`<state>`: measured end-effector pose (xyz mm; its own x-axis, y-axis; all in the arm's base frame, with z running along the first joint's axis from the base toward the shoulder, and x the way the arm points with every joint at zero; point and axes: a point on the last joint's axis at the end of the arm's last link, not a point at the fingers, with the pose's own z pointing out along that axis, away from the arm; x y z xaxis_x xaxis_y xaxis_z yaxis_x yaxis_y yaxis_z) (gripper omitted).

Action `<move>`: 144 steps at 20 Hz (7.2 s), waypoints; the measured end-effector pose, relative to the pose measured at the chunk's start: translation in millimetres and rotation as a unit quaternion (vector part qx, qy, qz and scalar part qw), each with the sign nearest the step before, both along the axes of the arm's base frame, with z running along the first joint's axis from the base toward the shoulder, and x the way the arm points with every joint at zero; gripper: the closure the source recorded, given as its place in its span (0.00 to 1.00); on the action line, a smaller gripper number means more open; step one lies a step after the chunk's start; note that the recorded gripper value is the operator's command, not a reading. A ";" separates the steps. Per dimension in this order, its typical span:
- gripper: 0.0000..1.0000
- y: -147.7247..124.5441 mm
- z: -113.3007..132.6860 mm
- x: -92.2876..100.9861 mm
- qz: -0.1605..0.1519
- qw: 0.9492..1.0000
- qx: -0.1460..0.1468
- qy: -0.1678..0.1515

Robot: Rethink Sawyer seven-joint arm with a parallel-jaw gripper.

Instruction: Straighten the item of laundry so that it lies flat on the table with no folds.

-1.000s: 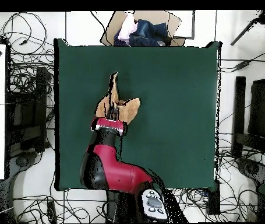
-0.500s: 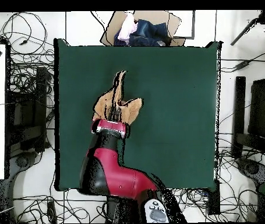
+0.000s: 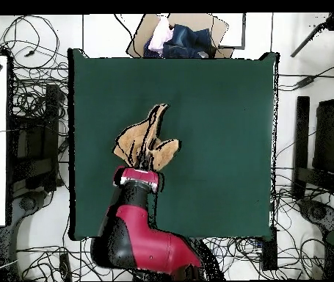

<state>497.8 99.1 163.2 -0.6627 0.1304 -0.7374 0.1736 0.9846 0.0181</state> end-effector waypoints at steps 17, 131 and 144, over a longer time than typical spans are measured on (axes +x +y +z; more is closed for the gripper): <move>1.00 53.6 11.6 -82.4 -0.013 0.998 0.002 0.059; 1.00 -134.7 -82.8 -16.8 0.055 0.998 0.011 0.015; 1.00 -188.7 -91.7 -24.4 0.079 0.996 0.018 0.023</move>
<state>473.4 -89.5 71.5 -0.7102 0.0470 -0.7025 0.0172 0.9986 0.0494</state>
